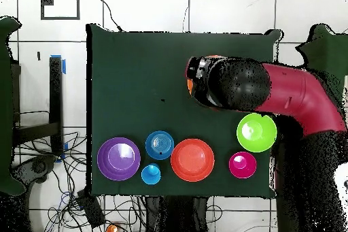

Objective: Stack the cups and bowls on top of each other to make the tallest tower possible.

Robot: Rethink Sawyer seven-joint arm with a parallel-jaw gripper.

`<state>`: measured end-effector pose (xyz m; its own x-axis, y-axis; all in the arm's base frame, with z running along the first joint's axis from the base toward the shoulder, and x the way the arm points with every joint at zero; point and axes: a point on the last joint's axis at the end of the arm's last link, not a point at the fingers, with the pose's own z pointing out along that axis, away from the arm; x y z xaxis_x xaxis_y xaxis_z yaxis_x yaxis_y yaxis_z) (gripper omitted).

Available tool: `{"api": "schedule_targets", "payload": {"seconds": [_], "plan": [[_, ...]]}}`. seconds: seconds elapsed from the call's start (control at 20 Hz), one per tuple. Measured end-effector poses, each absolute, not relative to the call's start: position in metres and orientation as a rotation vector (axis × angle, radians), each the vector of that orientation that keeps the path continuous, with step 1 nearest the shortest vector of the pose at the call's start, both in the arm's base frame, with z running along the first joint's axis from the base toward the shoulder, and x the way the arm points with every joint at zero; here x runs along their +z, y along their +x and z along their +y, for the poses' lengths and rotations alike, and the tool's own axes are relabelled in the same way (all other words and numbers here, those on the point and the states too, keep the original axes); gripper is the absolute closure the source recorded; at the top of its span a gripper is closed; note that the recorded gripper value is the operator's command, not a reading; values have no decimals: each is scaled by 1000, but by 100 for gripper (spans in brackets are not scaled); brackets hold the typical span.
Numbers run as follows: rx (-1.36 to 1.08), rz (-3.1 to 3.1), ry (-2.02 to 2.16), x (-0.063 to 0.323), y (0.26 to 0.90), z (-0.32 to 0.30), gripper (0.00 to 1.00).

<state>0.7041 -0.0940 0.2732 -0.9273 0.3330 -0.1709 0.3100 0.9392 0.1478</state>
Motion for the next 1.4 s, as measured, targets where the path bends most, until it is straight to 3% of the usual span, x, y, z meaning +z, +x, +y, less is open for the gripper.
{"api": "schedule_targets", "payload": {"seconds": [0.6,1.4], "plan": [[169,2925,537,214,627,-108,0],[30,2951,298,86,483,-105,0]]}}
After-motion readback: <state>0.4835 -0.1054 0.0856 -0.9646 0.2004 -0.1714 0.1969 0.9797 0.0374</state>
